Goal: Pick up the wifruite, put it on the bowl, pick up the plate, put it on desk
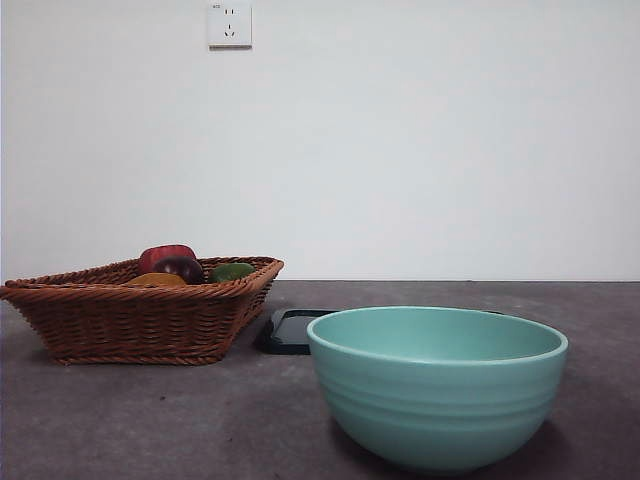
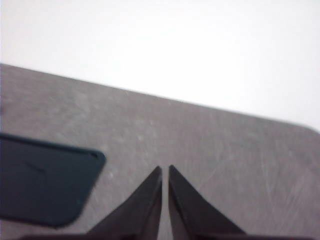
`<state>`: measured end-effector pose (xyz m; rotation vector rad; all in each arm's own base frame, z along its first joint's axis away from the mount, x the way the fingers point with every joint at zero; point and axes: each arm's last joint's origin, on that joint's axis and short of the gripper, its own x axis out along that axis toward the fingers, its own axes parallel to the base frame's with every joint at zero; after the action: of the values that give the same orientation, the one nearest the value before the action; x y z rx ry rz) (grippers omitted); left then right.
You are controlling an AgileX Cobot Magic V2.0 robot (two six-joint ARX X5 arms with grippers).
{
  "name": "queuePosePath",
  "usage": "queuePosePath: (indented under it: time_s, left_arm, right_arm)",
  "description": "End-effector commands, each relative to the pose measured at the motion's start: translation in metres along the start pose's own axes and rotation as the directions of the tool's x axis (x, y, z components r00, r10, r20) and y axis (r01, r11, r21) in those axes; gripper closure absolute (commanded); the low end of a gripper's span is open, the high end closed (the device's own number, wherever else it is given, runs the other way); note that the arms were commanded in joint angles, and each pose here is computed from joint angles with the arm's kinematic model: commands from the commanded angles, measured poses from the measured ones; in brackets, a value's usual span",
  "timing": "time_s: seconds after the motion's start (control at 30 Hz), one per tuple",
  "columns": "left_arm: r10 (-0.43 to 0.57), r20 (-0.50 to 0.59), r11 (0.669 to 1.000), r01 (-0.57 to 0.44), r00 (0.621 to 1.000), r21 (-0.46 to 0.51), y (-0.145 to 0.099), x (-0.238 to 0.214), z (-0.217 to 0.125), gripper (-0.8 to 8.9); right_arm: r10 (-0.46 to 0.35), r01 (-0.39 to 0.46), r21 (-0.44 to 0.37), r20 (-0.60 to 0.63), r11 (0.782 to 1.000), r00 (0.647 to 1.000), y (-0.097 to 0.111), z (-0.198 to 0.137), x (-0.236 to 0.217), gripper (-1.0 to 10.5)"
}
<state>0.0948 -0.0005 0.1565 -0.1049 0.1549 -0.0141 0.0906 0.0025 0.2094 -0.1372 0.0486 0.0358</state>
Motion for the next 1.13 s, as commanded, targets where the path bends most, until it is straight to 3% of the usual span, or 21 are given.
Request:
queuePosePath:
  time_s: [0.03,0.2,0.33,1.13]
  left_arm:
    - [0.005,-0.024,1.0,-0.005,1.0,-0.007,0.001,0.002,-0.007,7.85]
    - [0.005,-0.024,1.0,-0.005,1.0,-0.007,0.001,0.002,-0.007,7.85]
    - [0.005,-0.024,1.0,-0.005,1.0,-0.007,0.001,0.002,-0.007,7.85]
    - [0.005,-0.024,1.0,-0.005,1.0,-0.007,0.001,0.002,-0.007,7.85]
  right_arm:
    - [-0.025,0.025,0.051,-0.004,0.998,1.0,0.001,-0.021,0.005,9.3]
    - [-0.028,0.035,0.125,-0.056,0.991,0.998,0.004,-0.052,0.009,9.3]
    - [-0.021,0.036,0.125,-0.127,0.992,0.992,0.005,-0.059,0.008,9.3]
    - [-0.023,0.033,0.105,-0.1,0.994,0.995,0.005,-0.057,0.008,9.3]
